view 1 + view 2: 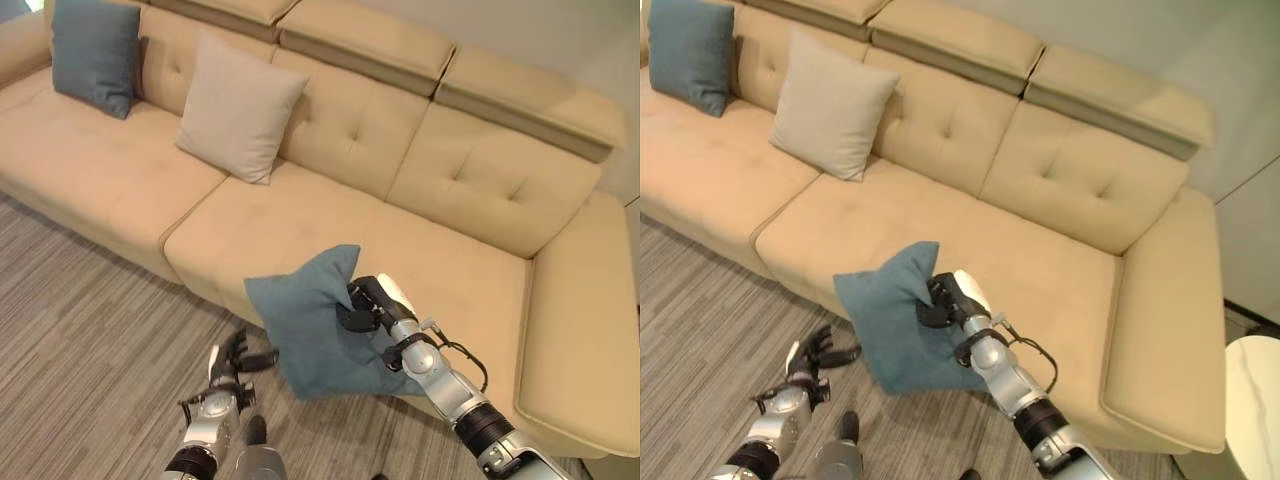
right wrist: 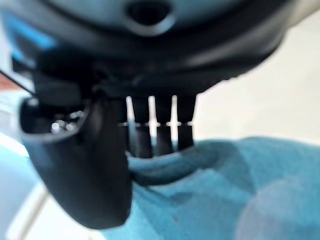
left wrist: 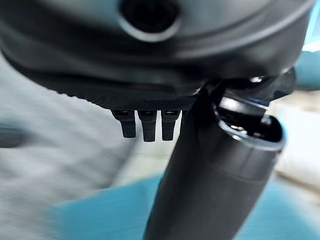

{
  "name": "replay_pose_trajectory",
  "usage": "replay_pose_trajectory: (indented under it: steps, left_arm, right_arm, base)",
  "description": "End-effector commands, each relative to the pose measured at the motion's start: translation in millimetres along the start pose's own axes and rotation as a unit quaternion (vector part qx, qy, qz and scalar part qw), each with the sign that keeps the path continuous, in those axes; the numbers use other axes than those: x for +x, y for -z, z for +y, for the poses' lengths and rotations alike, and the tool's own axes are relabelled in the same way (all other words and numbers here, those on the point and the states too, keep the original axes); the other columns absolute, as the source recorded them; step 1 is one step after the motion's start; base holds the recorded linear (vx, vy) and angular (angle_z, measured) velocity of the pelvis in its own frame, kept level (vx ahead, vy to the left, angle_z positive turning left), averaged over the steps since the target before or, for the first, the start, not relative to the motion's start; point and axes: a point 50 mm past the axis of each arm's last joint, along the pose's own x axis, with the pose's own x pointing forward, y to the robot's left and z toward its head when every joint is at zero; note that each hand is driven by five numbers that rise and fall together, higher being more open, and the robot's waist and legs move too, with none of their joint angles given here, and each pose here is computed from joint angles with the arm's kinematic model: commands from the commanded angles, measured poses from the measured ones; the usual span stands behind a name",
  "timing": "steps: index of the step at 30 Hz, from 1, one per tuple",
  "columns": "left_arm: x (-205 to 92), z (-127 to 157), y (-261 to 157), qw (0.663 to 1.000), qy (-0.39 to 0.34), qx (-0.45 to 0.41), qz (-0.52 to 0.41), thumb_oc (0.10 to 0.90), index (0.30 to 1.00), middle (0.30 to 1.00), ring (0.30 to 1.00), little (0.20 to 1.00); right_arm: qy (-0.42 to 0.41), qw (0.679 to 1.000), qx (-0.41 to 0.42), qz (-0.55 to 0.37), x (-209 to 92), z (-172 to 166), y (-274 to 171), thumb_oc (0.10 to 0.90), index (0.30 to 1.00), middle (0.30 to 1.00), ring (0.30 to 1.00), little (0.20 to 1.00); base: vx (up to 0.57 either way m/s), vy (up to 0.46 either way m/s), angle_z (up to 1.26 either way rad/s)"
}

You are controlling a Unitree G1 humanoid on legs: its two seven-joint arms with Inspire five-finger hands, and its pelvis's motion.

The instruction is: Pick up all the scattered cushions and arrange them neatly on the sofa.

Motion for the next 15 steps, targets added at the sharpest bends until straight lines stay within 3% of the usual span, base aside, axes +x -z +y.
replay_pose_trajectory:
  steps: [1,4,6,7,10,13,15]
  left_arm:
    - [0,-23,0,1.0,0.017,0.022,-0.012,0.8,0.9,0.9,0.9,0.9]
    - [0,-20,4,0.999,0.004,0.052,-0.013,0.8,0.9,0.9,0.9,0.9]
    - [-5,-23,15,1.0,0.014,0.008,0.008,0.8,0.9,0.9,0.9,0.9]
    - [-6,-31,7,0.999,0.034,-0.038,-0.007,0.8,0.9,0.9,0.9,0.9]
    - [-8,-38,-18,0.995,0.05,-0.053,-0.067,0.8,0.9,0.9,0.9,0.9]
    - [-9,-42,-37,0.989,0.061,-0.083,-0.104,0.8,0.9,0.9,0.9,0.9]
    - [-11,-46,-59,0.976,0.083,-0.148,-0.137,0.8,0.9,0.9,0.9,0.9]
  right_arm:
    - [0.112,0.965,0.067,-0.228,19,-48,-106,0.4,0.3,0.3,0.3,0.3]
    - [0.107,0.955,0.091,-0.261,19,-47,-124,0.4,0.3,0.3,0.3,0.3]
    - [0.107,0.948,0.114,-0.276,19,-51,-134,0.4,0.3,0.3,0.3,0.3]
    - [0.1,0.945,0.151,-0.272,22,-48,-135,0.4,0.3,0.3,0.3,0.3]
    - [0.081,0.94,0.19,-0.271,19,-40,-131,0.4,0.3,0.3,0.3,0.3]
    - [0.073,0.94,0.203,-0.263,20,-37,-126,0.4,0.3,0.3,0.3,0.3]
    - [0.065,0.942,0.217,-0.249,19,-33,-114,0.4,0.3,0.3,0.3,0.3]
  base:
    - [0.03,-0.003,-0.16]
    - [0.05,-0.011,-0.05]
    - [0.06,-0.017,-0.03]
    - [0.03,-0.022,-0.04]
    - [0.01,-0.01,-0.01]
    - [0.01,-0.01,0.0]
    - [0.0,0.0,0.0]
